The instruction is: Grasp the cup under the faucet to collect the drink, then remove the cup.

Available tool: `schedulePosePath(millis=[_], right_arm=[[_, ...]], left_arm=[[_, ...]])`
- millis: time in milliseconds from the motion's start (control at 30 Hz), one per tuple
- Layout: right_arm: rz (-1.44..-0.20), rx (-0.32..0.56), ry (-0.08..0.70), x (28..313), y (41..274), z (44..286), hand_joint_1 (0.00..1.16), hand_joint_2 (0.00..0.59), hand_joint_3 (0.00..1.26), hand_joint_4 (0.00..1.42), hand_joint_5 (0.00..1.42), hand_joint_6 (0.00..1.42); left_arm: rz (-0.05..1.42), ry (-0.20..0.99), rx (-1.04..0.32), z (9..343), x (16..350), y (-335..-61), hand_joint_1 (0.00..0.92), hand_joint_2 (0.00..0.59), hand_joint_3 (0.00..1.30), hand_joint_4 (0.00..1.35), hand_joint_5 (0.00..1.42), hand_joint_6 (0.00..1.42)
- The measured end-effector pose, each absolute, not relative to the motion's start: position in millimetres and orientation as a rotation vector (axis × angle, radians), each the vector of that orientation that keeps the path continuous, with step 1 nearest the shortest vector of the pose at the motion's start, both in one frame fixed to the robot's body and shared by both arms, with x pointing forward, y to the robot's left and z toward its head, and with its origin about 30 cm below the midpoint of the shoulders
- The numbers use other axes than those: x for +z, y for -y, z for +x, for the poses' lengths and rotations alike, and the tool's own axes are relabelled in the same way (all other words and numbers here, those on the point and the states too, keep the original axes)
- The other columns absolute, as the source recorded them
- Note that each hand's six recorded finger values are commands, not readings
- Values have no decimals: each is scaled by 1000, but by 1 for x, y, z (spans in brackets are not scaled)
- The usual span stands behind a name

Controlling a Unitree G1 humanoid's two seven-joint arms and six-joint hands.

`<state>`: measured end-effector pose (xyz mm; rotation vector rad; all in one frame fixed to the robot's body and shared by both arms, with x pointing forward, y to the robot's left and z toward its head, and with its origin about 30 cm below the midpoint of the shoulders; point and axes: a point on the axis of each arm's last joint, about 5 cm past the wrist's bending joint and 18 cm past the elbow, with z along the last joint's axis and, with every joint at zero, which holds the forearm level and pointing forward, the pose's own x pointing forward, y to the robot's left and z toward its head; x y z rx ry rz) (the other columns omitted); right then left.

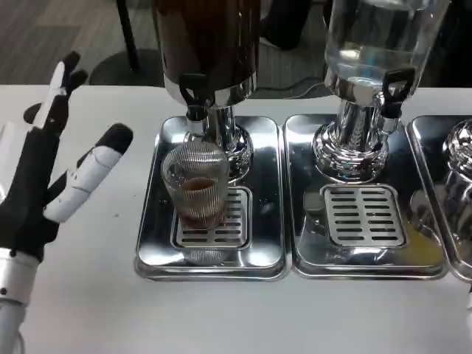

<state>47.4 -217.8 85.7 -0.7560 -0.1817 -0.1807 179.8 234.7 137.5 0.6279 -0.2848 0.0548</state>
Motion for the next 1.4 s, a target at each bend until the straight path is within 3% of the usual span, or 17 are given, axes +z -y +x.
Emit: schedulePosePath(millis=[167, 333, 567, 800, 933, 1167, 1267, 1400], right_arm=[[-756, -179, 180, 85, 218, 47, 455, 572, 206, 106, 97, 0], [-755, -180, 180, 85, 217, 47, 456, 572, 206, 106, 97, 0], [-751, -181, 180, 85, 216, 47, 456, 572, 206, 106, 97, 0], [-739, -182, 186, 84, 212, 49, 463, 563, 207, 116, 97, 0], [-736, -176, 184, 82, 210, 51, 535, 538, 215, 116, 97, 0], [-737, -157, 181, 79, 205, 57, 608, 492, 232, 129, 107, 25], [-727, -149, 179, 77, 203, 62, 627, 467, 237, 137, 108, 40], [-714, -132, 170, 72, 200, 65, 682, 377, 225, 129, 108, 59]], left_arm=[[755, 276, 24, 172, 137, -243, 0, 35, 5, 0, 0, 0], [1015, 311, -18, 163, 138, -250, 0, 36, 1, 0, 0, 0], [1130, 326, -21, 146, 132, -259, 0, 39, 0, 0, 0, 0], [1133, 277, 5, 121, 117, -273, 0, 42, 0, 0, 0, 0], [1108, 206, 28, 109, 107, -285, 0, 42, 0, 0, 0, 0], [1119, 187, 12, 104, 104, -293, 0, 39, 0, 0, 0, 0], [1128, 170, 8, 100, 103, -297, 0, 36, 0, 0, 0, 0], [1135, 151, 14, 94, 101, -302, 0, 32, 0, 0, 0, 0]])
